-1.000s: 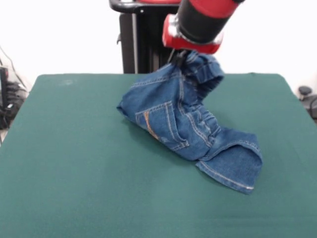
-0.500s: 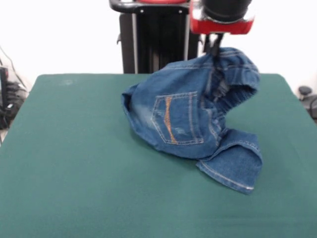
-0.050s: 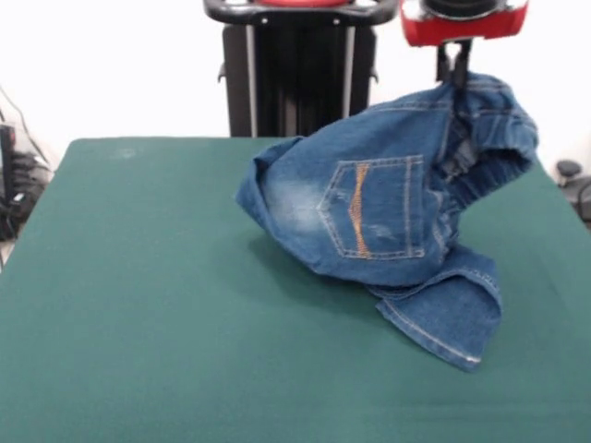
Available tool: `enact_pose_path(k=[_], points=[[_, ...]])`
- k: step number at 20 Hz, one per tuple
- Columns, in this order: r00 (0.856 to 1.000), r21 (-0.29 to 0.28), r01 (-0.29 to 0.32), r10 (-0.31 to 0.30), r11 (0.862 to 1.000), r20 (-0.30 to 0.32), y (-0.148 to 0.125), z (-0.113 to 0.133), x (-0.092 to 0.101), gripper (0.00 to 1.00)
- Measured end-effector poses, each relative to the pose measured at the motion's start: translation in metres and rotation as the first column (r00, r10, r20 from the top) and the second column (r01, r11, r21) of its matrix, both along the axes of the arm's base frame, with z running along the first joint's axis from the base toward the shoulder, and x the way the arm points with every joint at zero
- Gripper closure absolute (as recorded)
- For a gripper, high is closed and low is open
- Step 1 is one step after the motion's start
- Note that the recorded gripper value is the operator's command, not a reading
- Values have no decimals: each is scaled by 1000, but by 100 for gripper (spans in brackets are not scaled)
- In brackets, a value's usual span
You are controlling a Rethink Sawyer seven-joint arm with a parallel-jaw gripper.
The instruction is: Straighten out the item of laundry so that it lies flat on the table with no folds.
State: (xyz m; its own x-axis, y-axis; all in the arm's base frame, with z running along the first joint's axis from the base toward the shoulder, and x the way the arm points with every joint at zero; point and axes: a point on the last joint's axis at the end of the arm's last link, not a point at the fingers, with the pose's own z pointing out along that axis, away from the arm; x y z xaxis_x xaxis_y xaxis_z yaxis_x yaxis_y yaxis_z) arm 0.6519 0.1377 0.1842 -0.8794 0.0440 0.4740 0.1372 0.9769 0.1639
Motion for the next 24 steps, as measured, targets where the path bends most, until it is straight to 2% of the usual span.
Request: enact_pose_path(k=[5,9,15,20,21,22,23,24], points=[[1000,62,27,-27,998,-3,16,12,0,100],[998,144,66,-64,987,-15,38,27,-3,100],[991,209,123,-129,970,16,56,43,-2,100],[975,277,193,-216,941,55,73,57,4,100],[970,291,211,-238,933,59,75,59,5,100],[958,320,248,-280,914,59,80,63,8,100],[951,335,268,-303,903,56,83,66,9,100],[948,340,276,-312,899,55,84,67,9,100]])
